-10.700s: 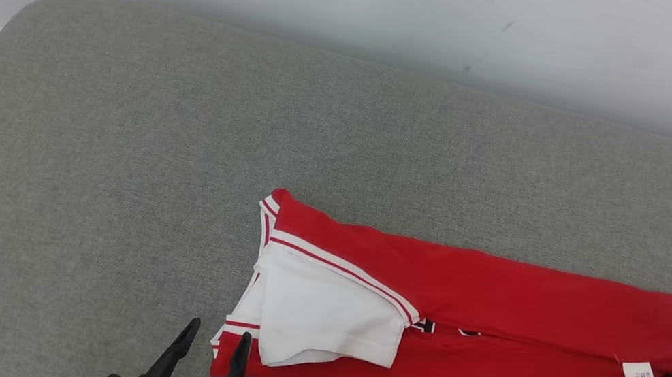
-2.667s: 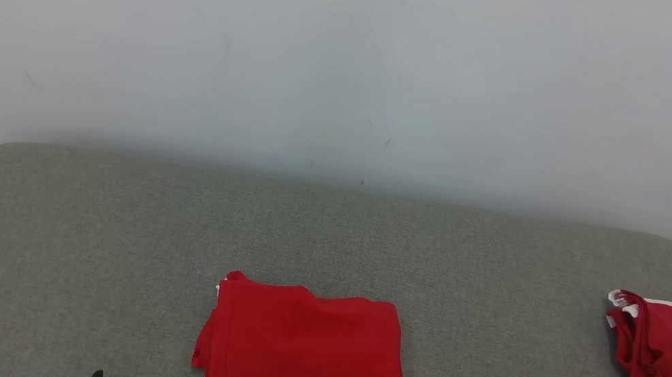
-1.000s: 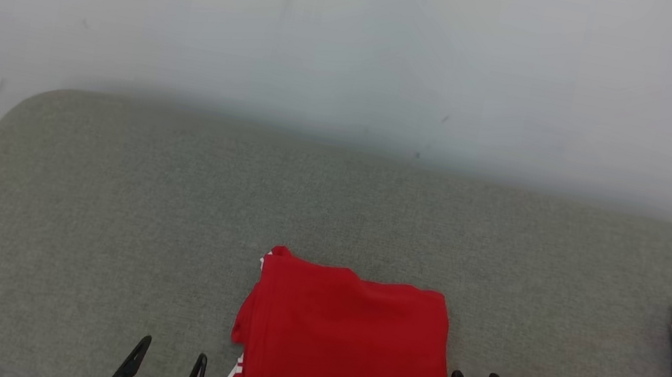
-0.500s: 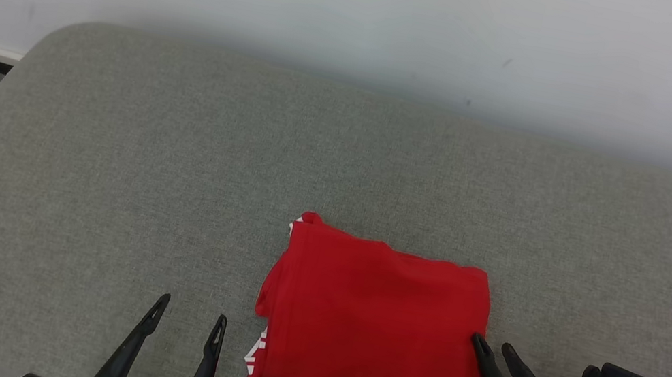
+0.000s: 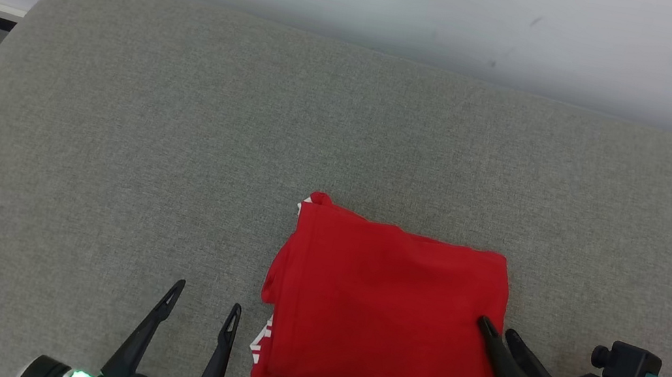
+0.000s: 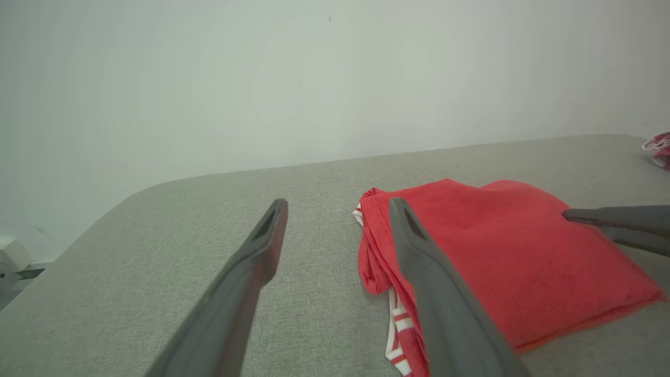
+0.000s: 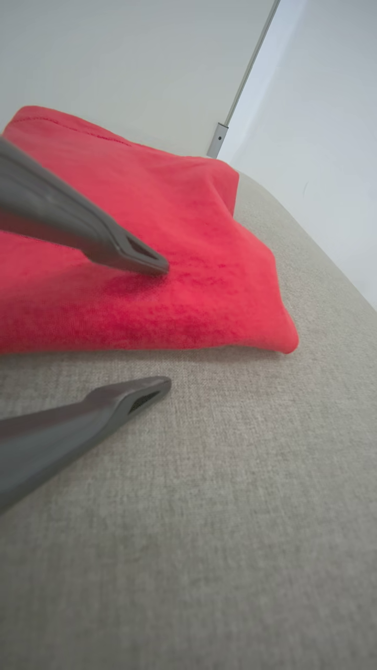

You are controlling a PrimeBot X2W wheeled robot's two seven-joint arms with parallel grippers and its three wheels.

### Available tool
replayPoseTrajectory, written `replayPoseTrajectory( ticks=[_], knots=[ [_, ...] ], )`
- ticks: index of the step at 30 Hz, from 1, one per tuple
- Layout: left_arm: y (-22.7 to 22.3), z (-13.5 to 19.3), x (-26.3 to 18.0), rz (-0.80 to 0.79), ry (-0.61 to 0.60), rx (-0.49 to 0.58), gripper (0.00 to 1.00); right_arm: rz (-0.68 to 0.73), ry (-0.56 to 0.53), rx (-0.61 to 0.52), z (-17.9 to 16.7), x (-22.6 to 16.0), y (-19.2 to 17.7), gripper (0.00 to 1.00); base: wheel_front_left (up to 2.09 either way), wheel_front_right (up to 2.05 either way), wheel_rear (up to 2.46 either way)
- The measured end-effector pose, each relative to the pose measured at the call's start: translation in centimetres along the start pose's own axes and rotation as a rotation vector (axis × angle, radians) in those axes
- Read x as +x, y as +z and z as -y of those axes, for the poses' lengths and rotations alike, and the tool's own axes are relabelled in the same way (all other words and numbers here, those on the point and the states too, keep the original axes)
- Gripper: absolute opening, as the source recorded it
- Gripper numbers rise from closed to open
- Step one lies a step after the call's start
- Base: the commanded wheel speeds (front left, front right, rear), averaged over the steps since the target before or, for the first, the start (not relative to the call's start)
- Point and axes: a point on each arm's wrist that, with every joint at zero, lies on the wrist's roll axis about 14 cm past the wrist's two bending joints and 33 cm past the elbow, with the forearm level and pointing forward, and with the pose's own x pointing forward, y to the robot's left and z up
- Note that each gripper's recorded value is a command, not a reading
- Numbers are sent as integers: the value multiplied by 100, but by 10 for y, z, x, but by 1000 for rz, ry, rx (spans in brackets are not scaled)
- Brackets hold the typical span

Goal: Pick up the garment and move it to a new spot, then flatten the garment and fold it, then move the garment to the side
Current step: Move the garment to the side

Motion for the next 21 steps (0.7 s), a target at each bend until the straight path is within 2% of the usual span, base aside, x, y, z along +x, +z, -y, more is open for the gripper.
replayPoseTrajectory(
  ticks=[2,3,4,6,7,21],
  knots=[
    [0,1,0,-2,0,3,100,1,1,14,-1,0,0,100,0,0,0],
    [0,1,0,-1,-1,3,100,2,2,17,-2,-1,0,69,0,0,0],
    [0,2,0,-1,-2,3,100,2,4,26,-3,-1,0,43,0,0,0],
    [0,2,0,1,0,5,100,-2,5,51,-4,-2,0,18,0,0,0],
    [1,2,0,2,0,5,100,-7,6,59,-5,-2,0,0,0,0,0],
    [1,7,3,7,-11,-3,100,33,1,34,0,-13,12,0,0,0,0]
  ],
)
